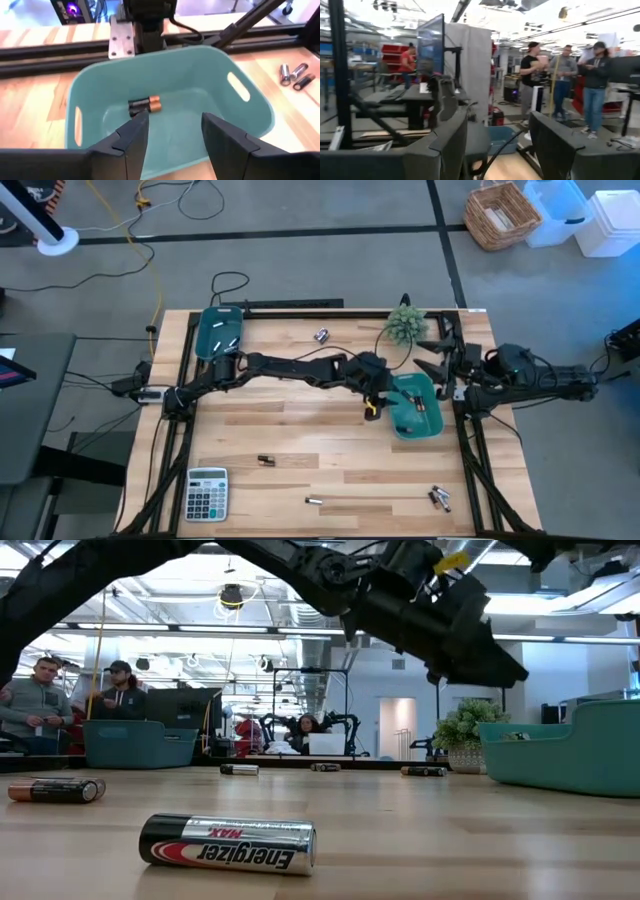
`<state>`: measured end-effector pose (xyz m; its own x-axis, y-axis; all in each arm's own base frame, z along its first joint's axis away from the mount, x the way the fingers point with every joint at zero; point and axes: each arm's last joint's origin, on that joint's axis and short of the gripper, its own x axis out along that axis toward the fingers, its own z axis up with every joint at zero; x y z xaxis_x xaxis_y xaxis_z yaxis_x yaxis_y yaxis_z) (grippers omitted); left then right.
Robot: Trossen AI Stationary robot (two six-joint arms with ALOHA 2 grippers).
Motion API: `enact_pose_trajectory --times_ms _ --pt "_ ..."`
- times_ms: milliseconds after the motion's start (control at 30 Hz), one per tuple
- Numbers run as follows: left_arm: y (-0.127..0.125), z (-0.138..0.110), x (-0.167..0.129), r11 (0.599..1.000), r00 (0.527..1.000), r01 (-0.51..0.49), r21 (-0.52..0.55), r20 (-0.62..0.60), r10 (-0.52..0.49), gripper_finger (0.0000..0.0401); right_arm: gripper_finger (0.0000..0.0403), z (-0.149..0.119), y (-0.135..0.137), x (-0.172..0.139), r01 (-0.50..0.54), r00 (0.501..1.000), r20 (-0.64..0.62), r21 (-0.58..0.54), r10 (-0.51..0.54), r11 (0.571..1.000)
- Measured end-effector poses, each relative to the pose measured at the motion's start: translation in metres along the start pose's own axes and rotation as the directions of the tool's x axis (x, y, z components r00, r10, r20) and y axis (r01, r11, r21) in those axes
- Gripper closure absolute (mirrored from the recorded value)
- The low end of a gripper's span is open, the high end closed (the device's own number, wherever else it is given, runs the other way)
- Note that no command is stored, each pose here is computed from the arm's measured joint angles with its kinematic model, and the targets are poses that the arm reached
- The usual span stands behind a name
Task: Sort batteries
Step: Put the brown-block battery into the green bin
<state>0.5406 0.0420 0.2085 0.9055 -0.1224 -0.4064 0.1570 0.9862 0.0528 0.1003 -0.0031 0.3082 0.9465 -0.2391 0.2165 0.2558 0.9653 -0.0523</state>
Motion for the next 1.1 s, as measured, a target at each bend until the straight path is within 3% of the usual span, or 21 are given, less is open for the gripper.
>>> enact_pose_trajectory --times_ms 200,433,667,867,1100 --pt "0.002 0.006 0.0 1.0 0.998 -0.013 0.005 0.056 0.013 0.0243 0.0175 0.0 0.006 -0.001 -0.053 0.999 -0.011 0.01 0.053 0.999" --pt "0.0 0.016 -0.023 0.997 0.992 -0.07 0.026 0.107 0.067 0.0273 0.0175 -0.002 0.008 -0.002 -0.079 0.994 -0.075 0.032 0.081 0.996" --pt "-0.008 0.003 -0.086 0.986 0.96 -0.169 -0.013 0.226 0.168 0.0293 0.0175 -0.009 0.009 -0.002 -0.086 0.986 -0.145 0.015 0.087 0.996" --pt "-0.026 -0.018 -0.138 0.969 0.943 -0.244 -0.037 0.226 0.246 0.0294 0.0175 -0.017 0.013 0.005 -0.099 0.971 -0.215 0.028 0.103 0.995" --pt "-0.041 -0.037 -0.193 0.952 0.927 -0.295 -0.076 0.217 0.305 0.0294 0.0175 -0.011 0.033 0.03 -0.176 0.908 -0.381 0.032 0.175 0.984"
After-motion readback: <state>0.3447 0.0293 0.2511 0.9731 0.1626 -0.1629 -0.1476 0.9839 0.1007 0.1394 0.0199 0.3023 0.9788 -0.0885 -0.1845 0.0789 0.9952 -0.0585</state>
